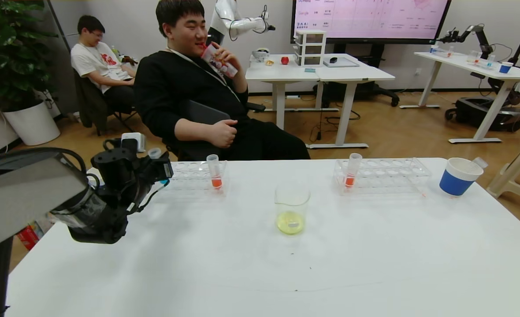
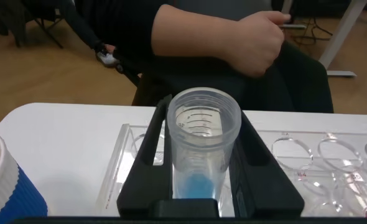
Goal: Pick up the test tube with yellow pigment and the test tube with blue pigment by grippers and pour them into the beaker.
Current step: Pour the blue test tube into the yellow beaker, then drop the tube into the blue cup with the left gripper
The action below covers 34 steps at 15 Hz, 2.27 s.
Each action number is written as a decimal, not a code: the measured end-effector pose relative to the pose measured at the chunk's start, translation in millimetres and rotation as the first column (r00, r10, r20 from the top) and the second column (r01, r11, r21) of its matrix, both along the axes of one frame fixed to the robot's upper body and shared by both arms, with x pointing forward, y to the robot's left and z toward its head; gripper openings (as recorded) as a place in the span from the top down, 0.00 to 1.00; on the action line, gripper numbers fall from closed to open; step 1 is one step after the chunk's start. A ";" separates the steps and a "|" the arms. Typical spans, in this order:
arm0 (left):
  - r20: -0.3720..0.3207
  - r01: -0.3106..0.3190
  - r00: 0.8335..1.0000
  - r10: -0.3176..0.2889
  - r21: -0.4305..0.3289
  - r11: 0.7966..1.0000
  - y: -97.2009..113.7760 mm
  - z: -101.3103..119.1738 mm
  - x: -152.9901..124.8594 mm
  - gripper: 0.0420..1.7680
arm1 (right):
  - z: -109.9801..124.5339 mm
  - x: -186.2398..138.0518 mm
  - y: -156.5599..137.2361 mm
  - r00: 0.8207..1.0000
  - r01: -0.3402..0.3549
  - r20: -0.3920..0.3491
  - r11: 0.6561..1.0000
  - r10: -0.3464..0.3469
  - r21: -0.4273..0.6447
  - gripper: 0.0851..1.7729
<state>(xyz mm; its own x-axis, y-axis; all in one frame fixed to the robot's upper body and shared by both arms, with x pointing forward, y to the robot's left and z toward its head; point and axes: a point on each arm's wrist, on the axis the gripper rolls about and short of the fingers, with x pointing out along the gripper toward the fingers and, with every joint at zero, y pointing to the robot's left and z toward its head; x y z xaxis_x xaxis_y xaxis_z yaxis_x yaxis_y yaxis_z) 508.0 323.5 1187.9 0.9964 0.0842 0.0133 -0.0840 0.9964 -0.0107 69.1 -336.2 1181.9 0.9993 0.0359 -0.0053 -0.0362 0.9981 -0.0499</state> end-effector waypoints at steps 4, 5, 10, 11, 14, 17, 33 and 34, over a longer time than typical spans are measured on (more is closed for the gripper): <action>-0.057 0.008 0.998 -0.008 0.002 1.000 0.2 34.5 1.3 0.73 | 0.0 0.0 0.0 1.000 0.000 0.000 1.000 0.000 0.000 0.02; -0.057 0.009 0.998 -0.009 0.002 1.000 0.3 47.3 2.5 0.73 | 0.0 0.0 0.0 1.000 0.000 0.000 1.000 0.000 0.000 0.02; -0.064 0.130 0.990 -0.129 0.002 0.992 -26.0 117.2 0.0 0.73 | 0.0 0.0 0.0 1.000 0.000 0.000 1.000 0.000 0.000 0.02; -0.055 0.157 0.986 -0.157 0.005 0.988 -32.3 130.8 -0.2 0.73 | 0.0 0.0 0.0 1.000 0.000 0.000 1.000 0.000 0.000 0.02; -0.054 0.255 0.966 -0.253 0.035 0.966 -61.2 161.3 0.2 0.73 | 0.0 0.0 0.0 1.000 0.000 0.000 1.000 0.000 0.000 0.02; -0.045 0.407 0.913 -0.405 0.125 0.905 -97.9 166.2 5.8 0.73 | 0.0 0.0 0.0 1.000 0.000 0.000 1.000 0.000 0.000 0.02; 0.031 0.706 0.439 -0.898 0.606 0.366 -196.3 86.9 43.7 0.73 | 0.0 0.0 0.0 1.000 0.000 0.000 1.000 0.000 0.000 0.02; 0.056 0.681 0.415 -0.908 0.642 0.350 -197.8 85.6 44.2 0.73 | 0.0 0.0 0.0 1.000 0.000 0.000 1.000 0.000 0.000 0.02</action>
